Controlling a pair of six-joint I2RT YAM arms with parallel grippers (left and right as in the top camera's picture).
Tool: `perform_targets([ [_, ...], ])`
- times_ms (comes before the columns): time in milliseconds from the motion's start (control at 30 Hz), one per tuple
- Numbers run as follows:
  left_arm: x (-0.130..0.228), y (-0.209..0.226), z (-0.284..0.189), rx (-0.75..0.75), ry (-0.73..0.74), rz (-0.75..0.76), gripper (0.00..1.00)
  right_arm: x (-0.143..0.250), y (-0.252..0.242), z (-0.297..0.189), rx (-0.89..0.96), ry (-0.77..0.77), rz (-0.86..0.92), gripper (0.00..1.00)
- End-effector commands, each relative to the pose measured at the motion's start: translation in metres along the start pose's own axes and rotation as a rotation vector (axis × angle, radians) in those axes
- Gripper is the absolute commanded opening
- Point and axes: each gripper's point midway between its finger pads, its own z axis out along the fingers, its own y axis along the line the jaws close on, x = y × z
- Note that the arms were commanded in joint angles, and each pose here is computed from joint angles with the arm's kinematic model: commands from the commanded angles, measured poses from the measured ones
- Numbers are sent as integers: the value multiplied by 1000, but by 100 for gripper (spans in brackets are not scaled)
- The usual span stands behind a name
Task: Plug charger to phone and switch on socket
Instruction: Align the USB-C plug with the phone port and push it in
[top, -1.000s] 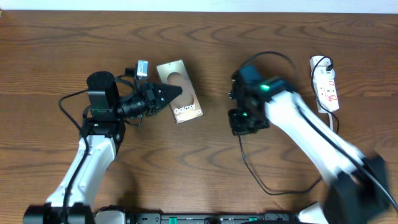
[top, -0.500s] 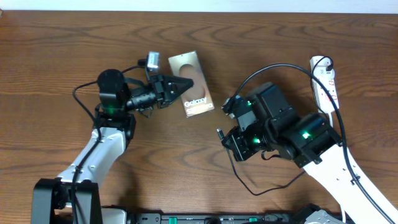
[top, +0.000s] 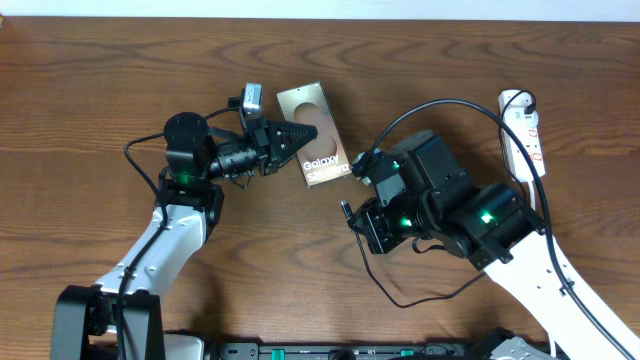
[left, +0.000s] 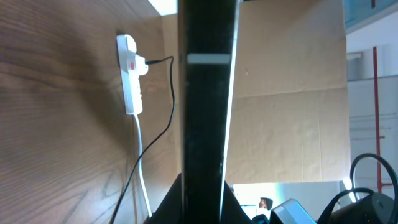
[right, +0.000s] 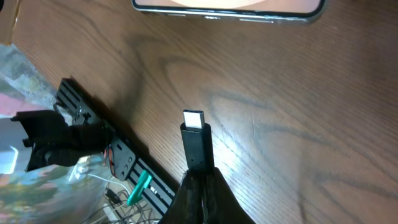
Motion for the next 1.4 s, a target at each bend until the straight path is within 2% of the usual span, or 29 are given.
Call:
perform_targets([
  [0, -2, -13, 2, 21, -7, 19, 7, 0, 2, 8, -16, 16, 27, 1],
  [733, 11, -16, 8, 33, 52, 86, 7, -16, -4, 14, -8, -26, 38, 1],
  [1133, 11, -16, 8, 33, 51, 89, 7, -17, -6, 14, 5, -33, 140, 1],
  [1367, 11, -16, 8, 35, 51, 93, 7, -17, -6, 14, 4, -34, 140, 1],
])
